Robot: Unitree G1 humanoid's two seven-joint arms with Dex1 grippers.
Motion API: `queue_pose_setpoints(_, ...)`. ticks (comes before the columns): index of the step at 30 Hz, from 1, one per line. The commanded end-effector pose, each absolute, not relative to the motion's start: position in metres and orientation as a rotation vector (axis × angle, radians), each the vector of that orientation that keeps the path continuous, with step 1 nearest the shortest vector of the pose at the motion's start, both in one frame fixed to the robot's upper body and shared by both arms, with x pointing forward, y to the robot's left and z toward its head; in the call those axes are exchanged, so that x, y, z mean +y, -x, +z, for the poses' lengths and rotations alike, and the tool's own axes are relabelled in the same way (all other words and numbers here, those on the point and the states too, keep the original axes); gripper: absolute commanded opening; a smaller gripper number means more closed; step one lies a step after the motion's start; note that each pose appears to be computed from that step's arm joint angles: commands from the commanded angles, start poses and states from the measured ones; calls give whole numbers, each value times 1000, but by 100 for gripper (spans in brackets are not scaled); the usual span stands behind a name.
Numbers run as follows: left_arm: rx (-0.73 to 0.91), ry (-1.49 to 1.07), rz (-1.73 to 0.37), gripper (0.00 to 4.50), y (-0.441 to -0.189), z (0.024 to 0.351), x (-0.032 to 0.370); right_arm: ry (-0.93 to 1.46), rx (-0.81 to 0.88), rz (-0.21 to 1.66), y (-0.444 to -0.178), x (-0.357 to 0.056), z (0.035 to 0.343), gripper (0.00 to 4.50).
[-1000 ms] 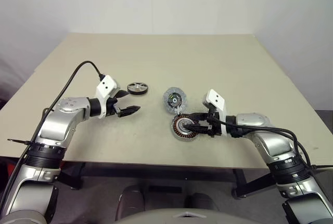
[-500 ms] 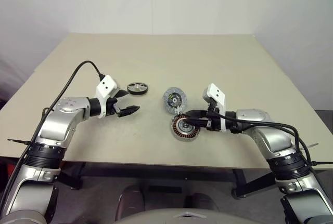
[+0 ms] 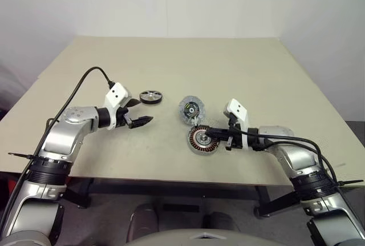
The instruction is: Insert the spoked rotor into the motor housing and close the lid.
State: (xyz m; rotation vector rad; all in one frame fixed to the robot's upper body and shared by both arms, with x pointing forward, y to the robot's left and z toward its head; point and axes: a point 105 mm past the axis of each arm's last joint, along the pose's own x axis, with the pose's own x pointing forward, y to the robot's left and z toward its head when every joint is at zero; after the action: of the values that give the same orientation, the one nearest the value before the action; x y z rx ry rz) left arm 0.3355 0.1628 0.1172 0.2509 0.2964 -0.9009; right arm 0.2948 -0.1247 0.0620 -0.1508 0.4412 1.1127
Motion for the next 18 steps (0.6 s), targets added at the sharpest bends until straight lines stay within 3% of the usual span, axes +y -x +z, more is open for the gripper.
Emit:
queue_pose_setpoints(1, 247, -283, -883, 450, -338, 131, 167, 155, 412, 1150, -290, -121, 72, 2)
queue_pose_setpoints(18, 251, -286, -884, 450, -338, 130, 167, 156, 352, 1160, -293, -103, 107, 2)
